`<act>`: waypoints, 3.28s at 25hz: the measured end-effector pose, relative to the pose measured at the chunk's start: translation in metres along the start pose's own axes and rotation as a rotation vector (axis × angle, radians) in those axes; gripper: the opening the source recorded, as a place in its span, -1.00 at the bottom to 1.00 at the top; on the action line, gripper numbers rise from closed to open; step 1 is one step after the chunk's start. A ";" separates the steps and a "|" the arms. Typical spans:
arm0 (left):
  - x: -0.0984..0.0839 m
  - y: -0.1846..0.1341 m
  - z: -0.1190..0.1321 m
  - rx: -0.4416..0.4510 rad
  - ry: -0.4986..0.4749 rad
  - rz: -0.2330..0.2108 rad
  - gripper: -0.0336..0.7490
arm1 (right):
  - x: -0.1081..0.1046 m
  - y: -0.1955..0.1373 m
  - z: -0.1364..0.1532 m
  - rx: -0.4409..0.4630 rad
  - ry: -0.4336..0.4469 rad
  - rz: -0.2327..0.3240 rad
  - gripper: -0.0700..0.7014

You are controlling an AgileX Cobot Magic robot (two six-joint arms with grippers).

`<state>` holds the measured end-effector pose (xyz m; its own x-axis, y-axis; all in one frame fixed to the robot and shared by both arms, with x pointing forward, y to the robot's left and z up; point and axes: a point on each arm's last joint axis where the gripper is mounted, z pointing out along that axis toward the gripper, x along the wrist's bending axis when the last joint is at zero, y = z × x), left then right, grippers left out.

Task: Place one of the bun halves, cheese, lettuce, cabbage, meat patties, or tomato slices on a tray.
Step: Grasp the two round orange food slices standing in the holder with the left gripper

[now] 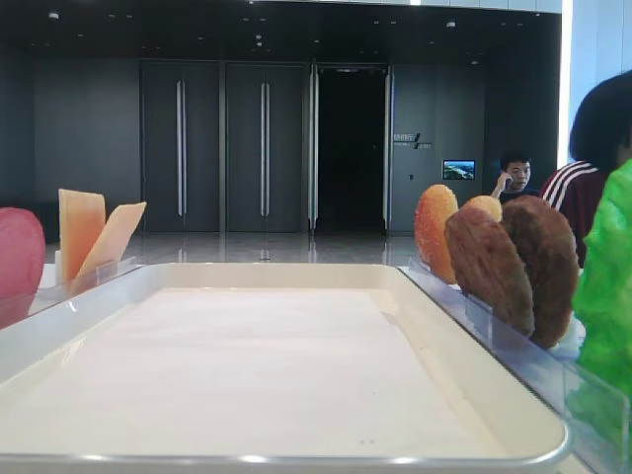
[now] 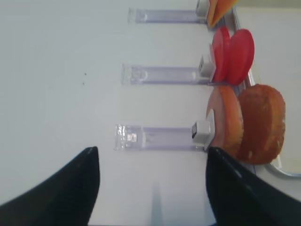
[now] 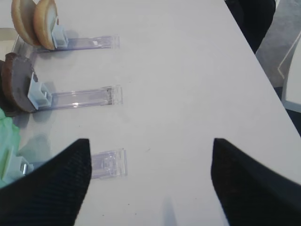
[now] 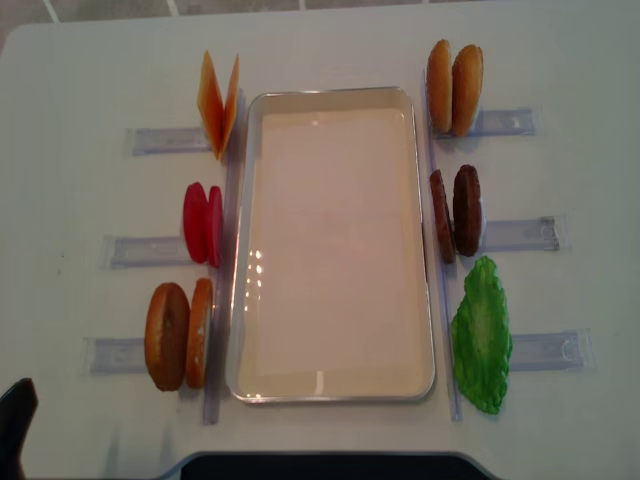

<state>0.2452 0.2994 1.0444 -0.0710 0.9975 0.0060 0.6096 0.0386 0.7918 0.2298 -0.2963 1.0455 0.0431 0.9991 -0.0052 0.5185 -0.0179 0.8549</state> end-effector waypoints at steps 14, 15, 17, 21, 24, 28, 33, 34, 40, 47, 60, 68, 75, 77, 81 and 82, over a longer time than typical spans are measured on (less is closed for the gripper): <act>0.003 0.072 0.028 0.340 -0.015 -0.009 0.15 | 0.000 0.000 0.000 0.000 0.000 0.000 0.56; 0.003 0.077 0.031 0.363 -0.017 -0.011 0.14 | 0.000 0.000 0.000 0.000 0.000 0.000 0.56; 0.003 0.087 0.042 0.428 -0.020 -0.015 0.14 | 0.000 0.000 0.000 0.000 0.000 0.000 0.56; 0.005 0.110 0.065 0.512 -0.013 -0.060 0.14 | 0.000 0.000 0.000 0.000 0.000 0.000 0.56; 0.003 0.123 0.084 0.568 -0.025 -0.109 0.14 | 0.000 0.000 0.000 0.000 0.000 0.000 0.56; 0.001 0.133 0.106 0.631 -0.054 -0.137 0.14 | 0.000 0.000 0.000 0.000 0.000 0.000 0.56; 0.000 0.131 0.124 0.702 -0.062 -0.148 0.14 | 0.000 0.000 0.000 0.000 0.000 0.000 0.56; 0.000 0.131 0.126 0.711 -0.061 -0.149 0.14 | 0.000 0.000 0.000 0.000 0.000 0.000 0.56; 0.000 0.131 0.130 0.722 -0.069 -0.136 0.14 | 0.000 0.000 0.000 0.000 0.000 0.000 0.56; -0.002 0.132 0.129 0.715 -0.095 -0.159 0.14 | 0.000 0.000 0.000 0.000 0.000 0.000 0.56; -0.020 0.131 0.130 0.736 -0.012 -0.233 0.14 | 0.000 0.000 0.000 0.000 0.000 0.000 0.56; -0.074 0.119 0.138 0.831 -0.067 -0.138 0.14 | 0.000 0.000 0.000 0.000 0.000 0.000 0.56; -0.113 0.109 0.143 0.832 -0.109 -0.100 0.14 | 0.000 0.000 0.000 0.000 0.000 0.000 0.56; -0.120 0.109 0.144 0.835 -0.114 -0.094 0.14 | 0.000 0.000 0.000 0.000 0.000 0.000 0.56; -0.130 0.108 0.148 0.836 -0.121 -0.088 0.14 | 0.000 0.000 0.000 0.000 0.000 0.000 0.56; -0.132 0.106 0.152 0.846 -0.114 -0.086 0.14 | 0.000 0.000 0.000 0.000 0.000 0.000 0.56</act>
<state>0.4391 0.1811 1.0350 -0.0919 0.9872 -0.1306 0.9928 0.1009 0.0641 0.2298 -0.2963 1.0455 0.0431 0.9991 -0.0052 0.5185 -0.0179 0.8549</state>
